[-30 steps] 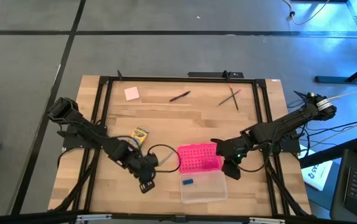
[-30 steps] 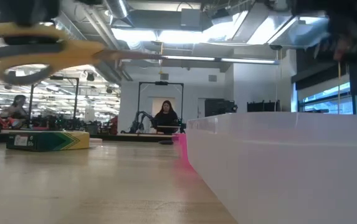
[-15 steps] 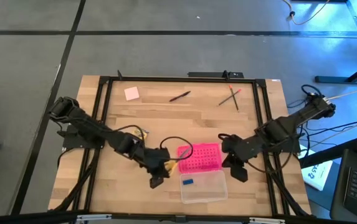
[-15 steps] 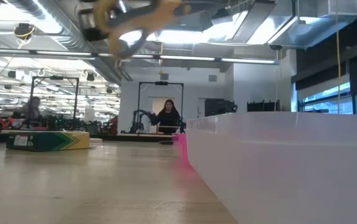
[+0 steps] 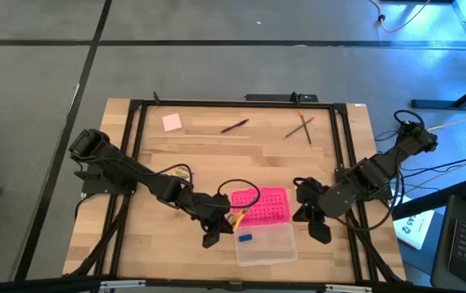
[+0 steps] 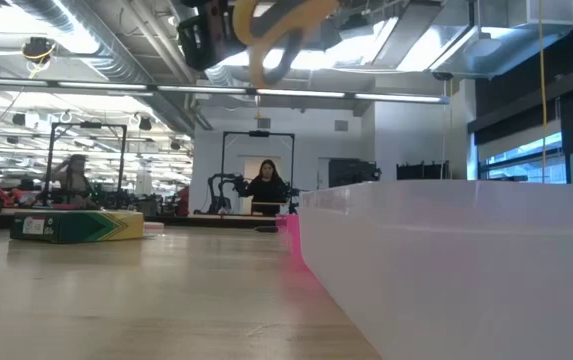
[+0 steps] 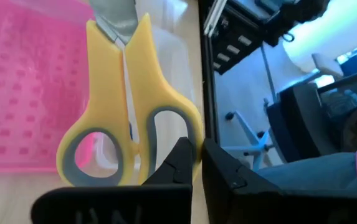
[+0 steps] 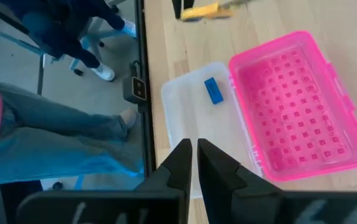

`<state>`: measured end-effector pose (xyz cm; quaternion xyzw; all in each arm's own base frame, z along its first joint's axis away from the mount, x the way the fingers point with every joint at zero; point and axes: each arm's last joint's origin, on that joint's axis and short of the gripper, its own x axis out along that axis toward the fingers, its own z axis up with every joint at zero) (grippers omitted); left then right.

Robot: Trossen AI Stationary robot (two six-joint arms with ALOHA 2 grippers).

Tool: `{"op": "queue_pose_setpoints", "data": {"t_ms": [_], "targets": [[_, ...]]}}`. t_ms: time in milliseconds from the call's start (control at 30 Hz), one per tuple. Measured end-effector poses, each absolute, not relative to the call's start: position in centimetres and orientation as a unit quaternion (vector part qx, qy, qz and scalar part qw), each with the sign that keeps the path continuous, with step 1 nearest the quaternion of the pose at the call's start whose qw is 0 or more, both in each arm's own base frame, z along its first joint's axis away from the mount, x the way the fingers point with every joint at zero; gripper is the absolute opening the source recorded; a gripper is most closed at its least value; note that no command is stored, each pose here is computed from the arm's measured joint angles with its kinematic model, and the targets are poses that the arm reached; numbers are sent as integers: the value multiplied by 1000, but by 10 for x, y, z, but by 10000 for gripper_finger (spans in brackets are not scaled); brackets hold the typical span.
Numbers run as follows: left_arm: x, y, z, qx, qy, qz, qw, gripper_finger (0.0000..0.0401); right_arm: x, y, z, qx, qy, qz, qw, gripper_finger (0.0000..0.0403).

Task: Pack school essentials
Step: Put the yellow scissors into the pink box

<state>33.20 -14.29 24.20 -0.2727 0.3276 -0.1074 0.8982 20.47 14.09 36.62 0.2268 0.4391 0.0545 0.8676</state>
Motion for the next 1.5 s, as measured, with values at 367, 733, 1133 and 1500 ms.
{"op": "queue_pose_setpoints", "data": {"t_ms": [367, 733, 1133, 1500], "targets": [[349, -158, 222, -233, 287, -151, 917, 2, 192, 128, 381, 223, 379, 16, 898, 30], [363, -171, 188, -205, 276, -165, 925, 3, 192, 126, 382, 218, 367, 1, 904, 30], [372, -176, 163, -197, 276, -169, 926, 6, 192, 126, 382, 218, 367, 1, 904, 30], [362, -185, 155, -181, 321, -170, 914, 7, 192, 126, 382, 218, 367, 1, 904, 30]]}}
